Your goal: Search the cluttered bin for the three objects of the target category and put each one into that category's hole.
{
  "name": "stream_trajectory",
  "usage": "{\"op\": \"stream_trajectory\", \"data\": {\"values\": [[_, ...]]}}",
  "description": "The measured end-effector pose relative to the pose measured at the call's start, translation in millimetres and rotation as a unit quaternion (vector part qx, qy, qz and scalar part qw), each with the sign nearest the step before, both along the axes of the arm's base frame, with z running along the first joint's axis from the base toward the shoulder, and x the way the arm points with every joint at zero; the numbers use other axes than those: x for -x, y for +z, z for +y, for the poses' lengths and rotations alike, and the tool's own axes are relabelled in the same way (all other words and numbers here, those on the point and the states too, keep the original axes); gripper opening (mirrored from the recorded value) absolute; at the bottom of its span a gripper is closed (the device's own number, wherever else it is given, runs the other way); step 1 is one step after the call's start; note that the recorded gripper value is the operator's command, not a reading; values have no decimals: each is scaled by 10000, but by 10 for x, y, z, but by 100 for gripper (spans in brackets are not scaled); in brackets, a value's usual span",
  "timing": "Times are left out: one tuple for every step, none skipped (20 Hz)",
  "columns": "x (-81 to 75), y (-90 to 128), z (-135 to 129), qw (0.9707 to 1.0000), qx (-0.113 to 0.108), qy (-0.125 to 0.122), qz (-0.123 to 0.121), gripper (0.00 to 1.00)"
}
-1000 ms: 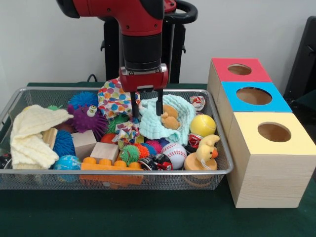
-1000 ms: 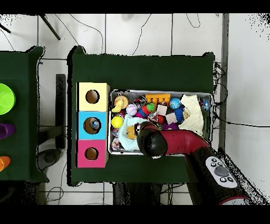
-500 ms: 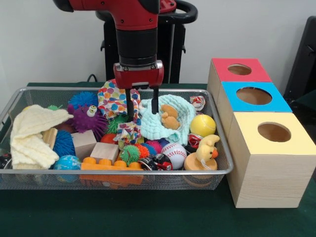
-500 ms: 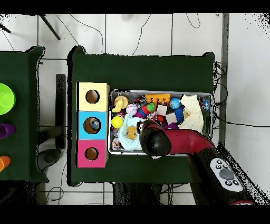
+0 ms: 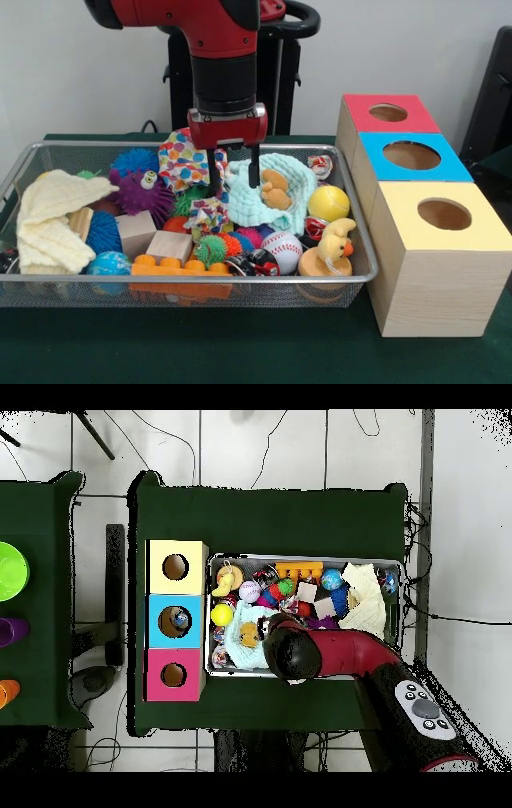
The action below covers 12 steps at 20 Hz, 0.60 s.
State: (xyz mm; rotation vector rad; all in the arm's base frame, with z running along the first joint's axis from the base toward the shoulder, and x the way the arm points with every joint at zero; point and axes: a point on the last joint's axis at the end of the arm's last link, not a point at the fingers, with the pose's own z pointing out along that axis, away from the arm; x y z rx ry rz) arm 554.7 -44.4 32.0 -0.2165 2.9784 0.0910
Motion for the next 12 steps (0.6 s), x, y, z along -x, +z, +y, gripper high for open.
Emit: {"op": "stream_trajectory", "data": {"values": [[34,-46,12,10000,-13,35,39,100],[54,-73,18,10000,-19,58,61,100],[89,-116,27,9999,-31,92,98,100],[106,-138,31,9999,-36,110,116,100],[129,-166,36,9998,-43,133,140,100],[186,-236,47,9996,-65,183,199,100],[205,-258,51,9995,-72,199,218,100],[213,-269,54,9995,-76,206,228,100],[233,-293,61,9994,-83,229,247,100],[250,-315,68,9993,-89,249,264,100],[280,-353,79,9991,-97,291,292,100],[285,-361,80,9991,-98,299,296,100]]}}
